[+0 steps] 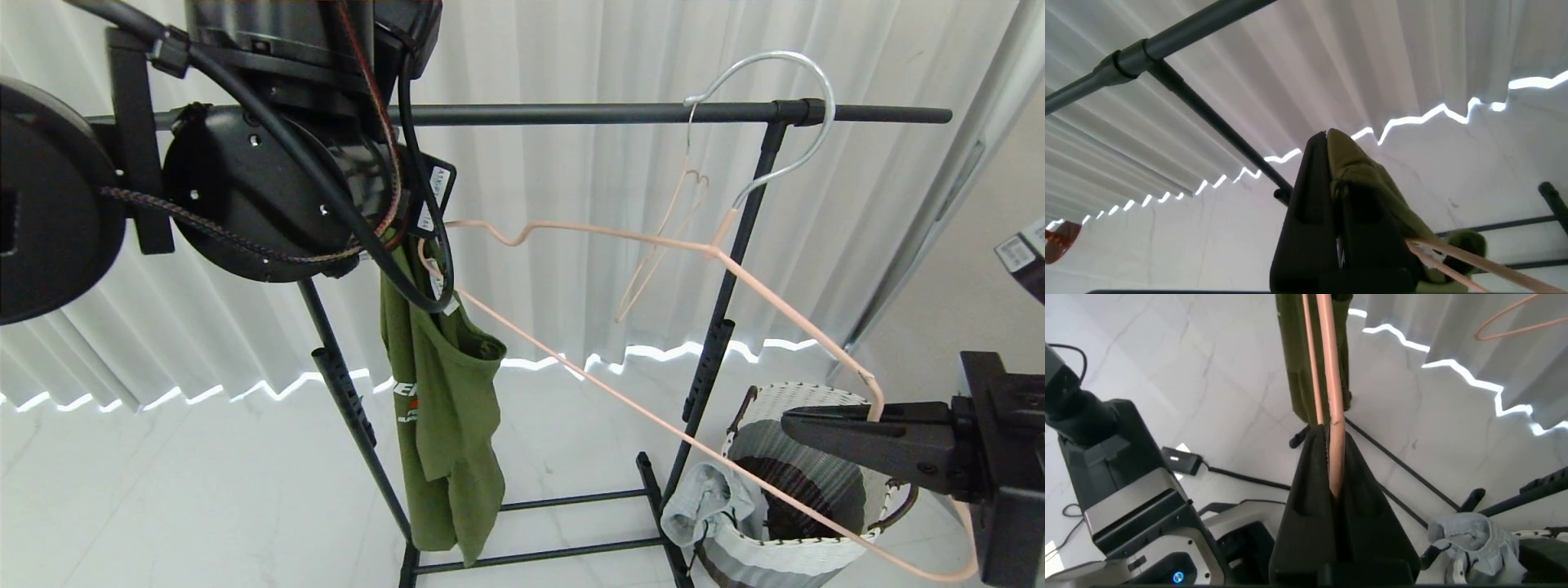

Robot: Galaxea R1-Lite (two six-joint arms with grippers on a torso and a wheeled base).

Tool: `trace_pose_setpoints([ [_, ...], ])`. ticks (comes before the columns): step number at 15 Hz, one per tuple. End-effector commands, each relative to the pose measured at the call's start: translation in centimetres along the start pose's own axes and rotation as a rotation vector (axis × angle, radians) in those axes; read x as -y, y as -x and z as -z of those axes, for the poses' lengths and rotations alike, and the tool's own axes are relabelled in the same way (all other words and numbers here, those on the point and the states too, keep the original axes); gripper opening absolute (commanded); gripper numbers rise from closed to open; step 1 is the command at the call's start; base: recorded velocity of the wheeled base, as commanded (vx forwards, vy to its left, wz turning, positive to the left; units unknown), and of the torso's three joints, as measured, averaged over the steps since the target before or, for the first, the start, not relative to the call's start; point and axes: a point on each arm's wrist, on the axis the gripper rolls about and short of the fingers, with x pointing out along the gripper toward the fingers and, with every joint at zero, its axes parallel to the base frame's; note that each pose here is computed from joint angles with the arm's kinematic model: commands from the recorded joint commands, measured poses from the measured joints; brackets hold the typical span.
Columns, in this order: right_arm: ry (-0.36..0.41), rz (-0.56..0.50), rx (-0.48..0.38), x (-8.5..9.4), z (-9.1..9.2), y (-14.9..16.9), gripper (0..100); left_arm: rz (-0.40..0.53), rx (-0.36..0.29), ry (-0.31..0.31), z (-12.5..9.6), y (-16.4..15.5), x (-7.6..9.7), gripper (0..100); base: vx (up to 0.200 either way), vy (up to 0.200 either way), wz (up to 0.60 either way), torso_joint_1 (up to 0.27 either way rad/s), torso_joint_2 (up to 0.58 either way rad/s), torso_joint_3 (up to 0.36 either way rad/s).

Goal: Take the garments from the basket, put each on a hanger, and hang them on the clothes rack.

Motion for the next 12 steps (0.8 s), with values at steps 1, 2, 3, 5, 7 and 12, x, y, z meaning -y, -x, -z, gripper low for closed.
trace_pose_setpoints([
  [1, -0.001, 0.001, -0.007, 0.1, 0.0, -0.4, 0, 0.002, 0.003, 0.002, -0.1, 0.1, -0.1, 0, 0.0, 0.0, 0.0, 0.0, 0.0, 0.0],
  [2, 0.0, 0.007, 0.005, 0.2, -0.1, -0.7, 0, 0.005, 0.004, 0.001, -0.1, 0.2, 0.1, 0, 0.0, 0.0, 0.0, 0.0, 0.0, 0.0],
  [3, 0.0, 0.014, 0.022, 0.3, -0.3, -1.1, 0, 0.008, 0.004, -0.001, 0.0, 0.2, 0.1, 0, 0.0, 0.0, 0.0, 0.0, 0.0, 0.0],
  [5, 0.001, 0.028, 0.041, 0.6, -0.5, -1.8, 0, 0.014, 0.009, -0.001, -0.1, 0.4, 0.2, 0, 0.0, 0.0, 0.0, 0.0, 0.0, 0.0],
  [7, 0.002, 0.044, 0.056, 0.7, -0.7, -2.6, 0, 0.023, 0.016, 0.0, -0.3, 0.7, 0.4, 0, 0.0, 0.0, 0.0, 0.0, 0.0, 0.0],
  [12, 0.006, 0.029, 0.068, 0.5, -0.9, -2.8, 0, 0.1, 0.061, 0.006, -0.9, 2.9, 1.8, 0, 0.0, 0.0, 0.0, 0.0, 0.0, 0.0],
])
